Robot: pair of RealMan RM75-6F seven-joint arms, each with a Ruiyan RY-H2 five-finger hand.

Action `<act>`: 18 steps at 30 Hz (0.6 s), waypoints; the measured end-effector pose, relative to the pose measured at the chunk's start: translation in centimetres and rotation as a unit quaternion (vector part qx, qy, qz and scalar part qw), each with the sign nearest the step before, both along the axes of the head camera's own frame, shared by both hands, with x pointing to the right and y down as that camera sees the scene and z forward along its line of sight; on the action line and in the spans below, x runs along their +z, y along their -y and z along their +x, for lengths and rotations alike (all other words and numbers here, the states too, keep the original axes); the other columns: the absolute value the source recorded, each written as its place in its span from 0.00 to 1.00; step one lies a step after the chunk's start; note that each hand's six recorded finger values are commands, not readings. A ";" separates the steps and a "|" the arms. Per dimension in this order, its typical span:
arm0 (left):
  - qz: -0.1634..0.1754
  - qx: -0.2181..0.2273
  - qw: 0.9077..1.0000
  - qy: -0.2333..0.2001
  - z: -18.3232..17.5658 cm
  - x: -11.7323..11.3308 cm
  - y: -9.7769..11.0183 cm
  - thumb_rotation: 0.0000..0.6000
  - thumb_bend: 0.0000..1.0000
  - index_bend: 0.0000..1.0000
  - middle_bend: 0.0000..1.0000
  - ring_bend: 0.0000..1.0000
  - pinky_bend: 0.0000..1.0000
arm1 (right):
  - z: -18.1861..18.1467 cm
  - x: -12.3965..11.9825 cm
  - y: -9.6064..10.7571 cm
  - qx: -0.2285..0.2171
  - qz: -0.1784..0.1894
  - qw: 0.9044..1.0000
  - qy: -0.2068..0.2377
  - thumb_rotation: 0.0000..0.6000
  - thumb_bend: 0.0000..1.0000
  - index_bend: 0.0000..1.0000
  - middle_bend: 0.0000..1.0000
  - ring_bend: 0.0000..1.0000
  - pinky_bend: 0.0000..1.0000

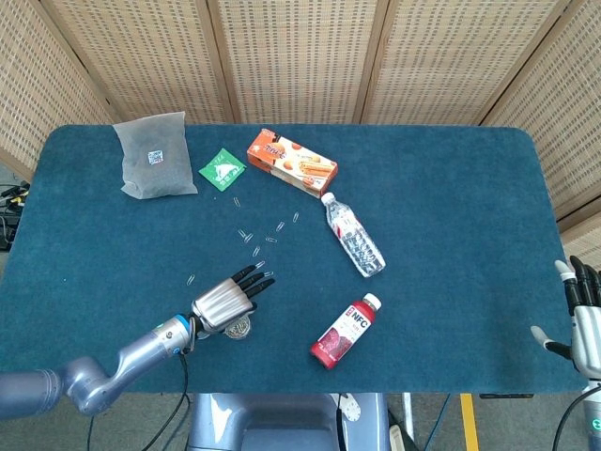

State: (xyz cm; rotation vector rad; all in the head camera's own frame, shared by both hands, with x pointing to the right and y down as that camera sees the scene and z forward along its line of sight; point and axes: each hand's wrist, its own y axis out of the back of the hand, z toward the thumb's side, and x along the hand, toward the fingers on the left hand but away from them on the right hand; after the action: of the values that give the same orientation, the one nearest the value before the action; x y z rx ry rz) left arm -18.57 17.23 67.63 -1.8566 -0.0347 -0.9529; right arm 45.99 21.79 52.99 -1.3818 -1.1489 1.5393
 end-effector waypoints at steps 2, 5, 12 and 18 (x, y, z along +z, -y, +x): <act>0.005 0.000 1.000 0.008 -0.3 0.1 0.1 1.00 0.43 0.74 0.00 0.00 0.00 | 0.0 0.0 0.0 0.000 0.000 1.000 0.000 1.00 0.00 0.06 0.00 0.00 0.00; 0.011 -0.002 1.000 0.018 -0.8 0.2 0.2 1.00 0.43 0.74 0.00 0.00 0.00 | 0.0 0.0 0.0 0.000 -0.001 1.000 0.000 1.00 0.00 0.06 0.00 0.00 0.00; 0.013 -0.005 1.000 0.025 -1.2 0.4 0.2 1.00 0.31 0.40 0.00 0.00 0.00 | -0.2 0.0 -0.1 -0.003 0.000 1.000 -0.001 1.00 0.00 0.06 0.00 0.00 0.00; 0.003 -0.013 1.000 0.018 -1.3 0.3 0.2 1.00 0.13 0.00 0.00 0.00 0.00 | -0.2 0.1 -0.1 -0.004 0.000 1.000 -0.002 1.00 0.00 0.06 0.00 0.00 0.00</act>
State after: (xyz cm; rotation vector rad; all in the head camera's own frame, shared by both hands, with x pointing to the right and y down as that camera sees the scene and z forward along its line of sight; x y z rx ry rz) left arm -19.91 17.07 67.93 -1.8379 -0.0306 -1.0035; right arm 45.76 21.86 53.06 -1.3818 -1.1401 1.5370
